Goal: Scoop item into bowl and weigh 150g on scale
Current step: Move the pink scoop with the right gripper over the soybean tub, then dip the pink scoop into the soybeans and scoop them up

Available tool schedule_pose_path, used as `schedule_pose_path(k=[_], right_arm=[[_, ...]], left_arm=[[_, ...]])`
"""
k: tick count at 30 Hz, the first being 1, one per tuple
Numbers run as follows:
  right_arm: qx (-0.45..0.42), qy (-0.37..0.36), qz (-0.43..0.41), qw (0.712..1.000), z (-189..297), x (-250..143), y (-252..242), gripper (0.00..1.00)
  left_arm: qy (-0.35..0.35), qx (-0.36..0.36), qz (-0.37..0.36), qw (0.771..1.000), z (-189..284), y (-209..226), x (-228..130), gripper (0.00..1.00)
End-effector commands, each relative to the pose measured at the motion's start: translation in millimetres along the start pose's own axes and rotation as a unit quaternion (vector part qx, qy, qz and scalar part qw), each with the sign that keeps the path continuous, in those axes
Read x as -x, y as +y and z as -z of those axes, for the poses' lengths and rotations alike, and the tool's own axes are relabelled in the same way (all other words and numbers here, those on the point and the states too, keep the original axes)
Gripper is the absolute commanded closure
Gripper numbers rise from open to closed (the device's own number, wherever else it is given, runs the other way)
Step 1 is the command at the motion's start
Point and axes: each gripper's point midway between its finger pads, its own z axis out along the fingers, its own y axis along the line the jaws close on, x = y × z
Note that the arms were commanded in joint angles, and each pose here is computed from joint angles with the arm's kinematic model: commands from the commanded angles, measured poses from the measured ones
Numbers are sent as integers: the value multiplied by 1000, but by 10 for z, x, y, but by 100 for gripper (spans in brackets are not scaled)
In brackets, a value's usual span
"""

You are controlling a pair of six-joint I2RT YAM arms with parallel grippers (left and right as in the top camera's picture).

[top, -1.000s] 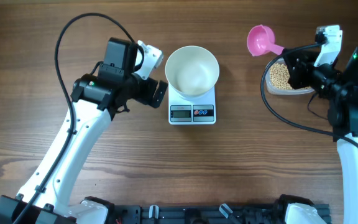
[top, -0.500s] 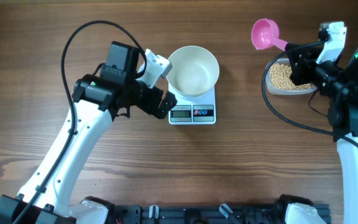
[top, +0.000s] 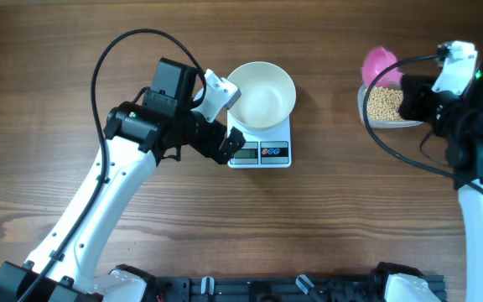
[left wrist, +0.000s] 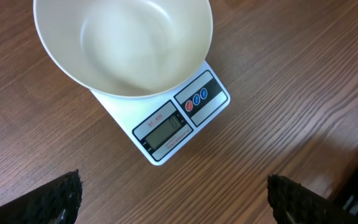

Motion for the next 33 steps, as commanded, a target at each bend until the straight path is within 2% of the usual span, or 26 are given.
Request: schedule_pose_path(k=[1,7,13,20,33], right_arm=[[-106,-25,78,991,307,481,-184,96],[-156,95,91,979,-27,198,-335,96],[-195,171,89,962,-406,-111,-544,96],[-251,206,100,940,-577,-249,-798,96],[-246,285,142,916,-1058,-662,-880,96]], left_arm=[[-9,-8,-13,1000,34,-40,51,0],[-9,-8,-13,1000,34,-40,51,0],[-9,-8,-13,1000,34,-40,51,0],[-9,-8,-13,1000,34,-40,51,0],[-9,-8,-13,1000,34,-40,51,0]])
